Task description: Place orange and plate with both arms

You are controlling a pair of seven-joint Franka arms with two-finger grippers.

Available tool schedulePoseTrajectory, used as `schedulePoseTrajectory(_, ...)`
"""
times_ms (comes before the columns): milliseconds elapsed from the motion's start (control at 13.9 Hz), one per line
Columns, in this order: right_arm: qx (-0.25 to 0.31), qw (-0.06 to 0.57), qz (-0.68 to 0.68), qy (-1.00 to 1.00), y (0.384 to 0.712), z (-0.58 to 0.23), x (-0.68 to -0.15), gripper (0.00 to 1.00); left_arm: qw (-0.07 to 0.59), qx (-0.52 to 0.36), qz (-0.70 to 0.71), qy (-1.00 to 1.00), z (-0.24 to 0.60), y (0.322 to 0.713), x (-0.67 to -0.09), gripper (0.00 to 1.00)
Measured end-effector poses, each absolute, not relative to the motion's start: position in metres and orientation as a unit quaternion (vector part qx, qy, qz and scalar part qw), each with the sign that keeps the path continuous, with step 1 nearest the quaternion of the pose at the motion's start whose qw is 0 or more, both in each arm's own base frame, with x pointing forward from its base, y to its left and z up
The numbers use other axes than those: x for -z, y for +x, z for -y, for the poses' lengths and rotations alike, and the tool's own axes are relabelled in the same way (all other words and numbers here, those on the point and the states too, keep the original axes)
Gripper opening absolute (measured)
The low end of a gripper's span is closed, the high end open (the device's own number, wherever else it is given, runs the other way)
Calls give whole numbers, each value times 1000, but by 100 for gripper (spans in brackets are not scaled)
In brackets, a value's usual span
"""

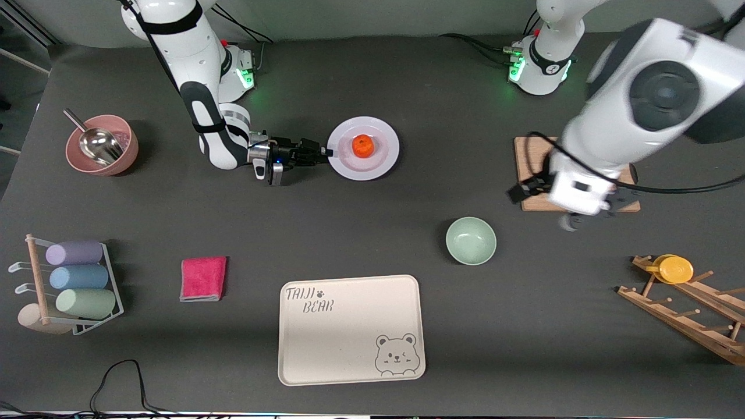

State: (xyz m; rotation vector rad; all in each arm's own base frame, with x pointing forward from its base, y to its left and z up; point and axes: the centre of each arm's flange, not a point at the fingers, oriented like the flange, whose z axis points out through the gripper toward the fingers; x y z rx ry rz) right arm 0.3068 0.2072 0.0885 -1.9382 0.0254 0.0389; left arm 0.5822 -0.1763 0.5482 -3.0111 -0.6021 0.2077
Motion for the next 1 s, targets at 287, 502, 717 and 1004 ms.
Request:
schedulePoseTrajectory(287,-14,570,-9,-822,310,-215,-89,30,44,-88,134,-986,64,591,-560,100)
schedulePoseTrajectory(502,-15,572,-8,-820,309,-219,-89,18,43,-105,115,-987,15,594,-552,100)
schedulePoseTrajectory(717,-11,576,-8,-817,313,-222,-90,4,11,-101,88,-991,-40,582,-575,100)
schedulePoseTrajectory(1004,3,594,-26,-804,339,-218,-111,4,14,-85,77,-993,-58,558,-602,100)
